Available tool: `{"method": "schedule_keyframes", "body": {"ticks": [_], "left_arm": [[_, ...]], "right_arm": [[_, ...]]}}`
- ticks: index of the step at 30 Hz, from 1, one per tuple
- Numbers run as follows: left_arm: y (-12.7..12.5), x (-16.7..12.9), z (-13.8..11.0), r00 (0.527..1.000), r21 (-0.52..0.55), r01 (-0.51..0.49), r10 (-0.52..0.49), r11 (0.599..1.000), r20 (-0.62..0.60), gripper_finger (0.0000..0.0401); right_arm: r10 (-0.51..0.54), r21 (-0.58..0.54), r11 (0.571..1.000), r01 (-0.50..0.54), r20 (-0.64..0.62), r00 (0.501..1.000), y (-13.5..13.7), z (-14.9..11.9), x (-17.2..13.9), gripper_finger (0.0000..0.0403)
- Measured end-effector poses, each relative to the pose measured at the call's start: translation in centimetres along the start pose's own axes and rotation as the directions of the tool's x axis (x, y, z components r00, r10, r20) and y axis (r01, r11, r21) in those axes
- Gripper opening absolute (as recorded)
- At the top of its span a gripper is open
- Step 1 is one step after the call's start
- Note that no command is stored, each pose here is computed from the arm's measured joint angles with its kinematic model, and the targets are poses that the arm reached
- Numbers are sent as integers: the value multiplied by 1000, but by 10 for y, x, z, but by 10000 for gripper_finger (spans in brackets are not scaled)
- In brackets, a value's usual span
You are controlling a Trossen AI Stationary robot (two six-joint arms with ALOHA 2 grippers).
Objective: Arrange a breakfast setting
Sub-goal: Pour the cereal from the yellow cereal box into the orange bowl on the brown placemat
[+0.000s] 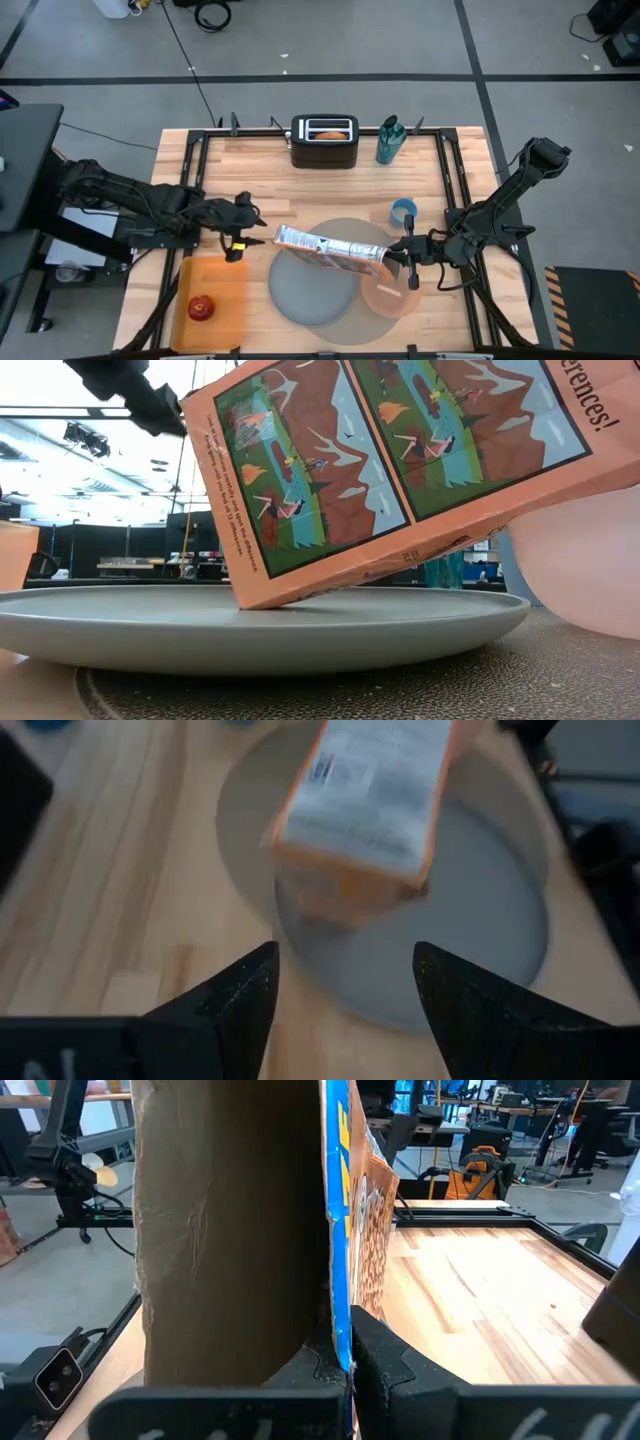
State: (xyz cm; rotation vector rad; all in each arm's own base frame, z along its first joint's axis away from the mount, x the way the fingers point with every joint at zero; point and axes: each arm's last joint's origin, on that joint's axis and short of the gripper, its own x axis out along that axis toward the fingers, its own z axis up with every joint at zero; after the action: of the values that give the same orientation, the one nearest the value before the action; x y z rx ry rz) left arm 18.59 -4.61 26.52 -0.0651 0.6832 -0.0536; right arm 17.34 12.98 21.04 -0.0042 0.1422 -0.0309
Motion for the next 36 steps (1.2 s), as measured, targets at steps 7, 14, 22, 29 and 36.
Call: {"method": "schedule_keyframes", "body": {"ticks": [7, 14, 22, 29, 36], "left_arm": [[2, 27, -17, 995, -58, -37, 31, 998, -98, 278], [0, 59, -17, 998, -37, 55, -56, 998, -24, 339], [2, 83, -13, 999, 27, 47, -47, 999, 18, 353], [1, 88, -12, 993, 65, 58, -64, 996, 99, 339], [7, 93, -45, 950, 69, 79, -96, 995, 298, 293]], "right_arm": [[0, 2, 1000, 0, 0, 1000, 0, 0, 0, 7], [-1, -2, 1000, 1, -6, 1000, 0, -1, 0, 7], [-1, -1, 1000, 1, -7, 1000, 0, -1, 0, 7], [-1, 0, 1000, 1, -7, 1000, 0, -1, 0, 7], [-3, -1, 1000, 3, -8, 1000, 0, -1, 0, 7]]}}
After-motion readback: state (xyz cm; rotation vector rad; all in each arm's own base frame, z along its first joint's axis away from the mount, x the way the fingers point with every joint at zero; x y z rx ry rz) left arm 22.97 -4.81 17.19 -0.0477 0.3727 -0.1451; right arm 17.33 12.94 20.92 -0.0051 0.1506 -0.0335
